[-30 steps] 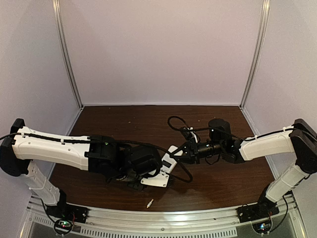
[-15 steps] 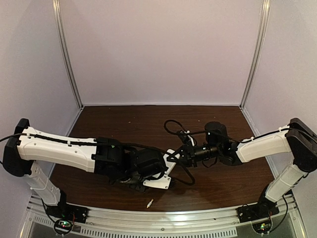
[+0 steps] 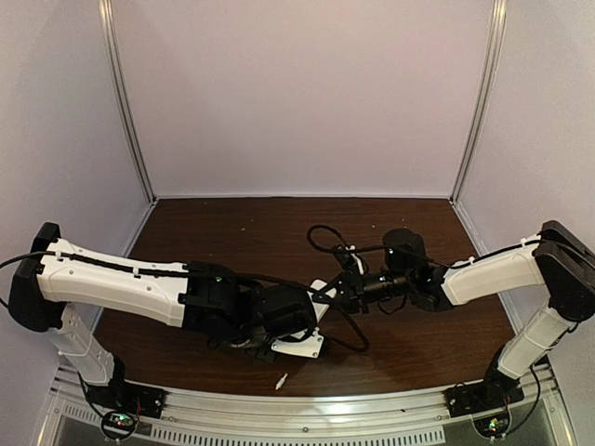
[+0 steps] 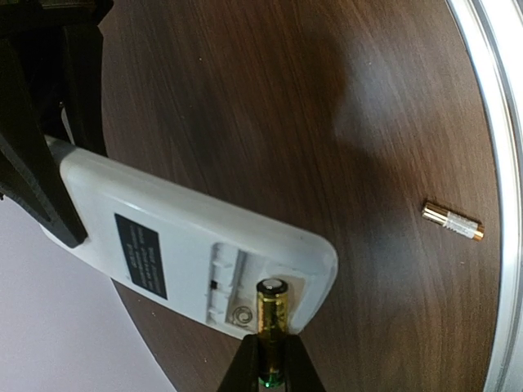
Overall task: Load the batteries into the remote control
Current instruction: Place the battery in the battery compartment.
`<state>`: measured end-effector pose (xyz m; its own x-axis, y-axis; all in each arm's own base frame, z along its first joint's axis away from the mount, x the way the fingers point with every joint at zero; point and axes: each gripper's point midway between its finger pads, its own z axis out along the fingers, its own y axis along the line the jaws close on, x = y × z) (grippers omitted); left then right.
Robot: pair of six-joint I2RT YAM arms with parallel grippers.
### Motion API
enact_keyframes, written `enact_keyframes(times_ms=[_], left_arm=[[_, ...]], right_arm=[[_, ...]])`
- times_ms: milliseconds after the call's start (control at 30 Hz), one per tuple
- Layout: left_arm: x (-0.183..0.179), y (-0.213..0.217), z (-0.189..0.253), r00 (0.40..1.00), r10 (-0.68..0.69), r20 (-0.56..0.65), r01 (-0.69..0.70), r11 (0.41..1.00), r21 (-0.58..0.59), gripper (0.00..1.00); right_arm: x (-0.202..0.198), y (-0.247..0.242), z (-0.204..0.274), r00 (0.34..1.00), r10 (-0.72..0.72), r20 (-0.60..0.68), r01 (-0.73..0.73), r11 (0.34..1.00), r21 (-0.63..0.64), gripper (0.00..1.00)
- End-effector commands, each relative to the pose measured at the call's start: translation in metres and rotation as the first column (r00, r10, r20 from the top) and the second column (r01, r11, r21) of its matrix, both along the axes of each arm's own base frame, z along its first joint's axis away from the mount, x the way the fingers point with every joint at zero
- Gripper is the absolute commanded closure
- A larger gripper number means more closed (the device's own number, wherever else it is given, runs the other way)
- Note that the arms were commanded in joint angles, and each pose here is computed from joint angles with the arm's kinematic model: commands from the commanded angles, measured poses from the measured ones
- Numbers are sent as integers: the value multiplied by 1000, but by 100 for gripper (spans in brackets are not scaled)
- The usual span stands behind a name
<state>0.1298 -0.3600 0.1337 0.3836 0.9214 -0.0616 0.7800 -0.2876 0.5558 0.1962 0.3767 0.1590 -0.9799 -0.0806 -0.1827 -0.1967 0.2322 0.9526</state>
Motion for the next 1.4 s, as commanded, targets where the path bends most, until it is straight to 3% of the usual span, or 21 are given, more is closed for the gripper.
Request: enact_keyframes(times_ms=[0, 400, 900, 1367], left_arm=[[-4, -5, -3, 1000, -20, -4, 20, 1000, 16, 100], [-7, -6, -5, 999, -33, -5, 33, 999, 23, 93], [-3, -5, 4, 1000, -16, 20, 16, 1000, -4, 72], [11, -9, 54, 995, 69, 65, -56, 981, -184, 52]], right_arm=[[2, 9, 13, 1000, 1, 26, -2, 999, 47, 100], [2, 13, 16, 999, 12, 37, -15, 998, 61, 100], [0, 14, 17, 999, 20, 39, -23, 996, 81, 100], [0, 12, 8, 1000, 11, 29, -14, 996, 90, 100]])
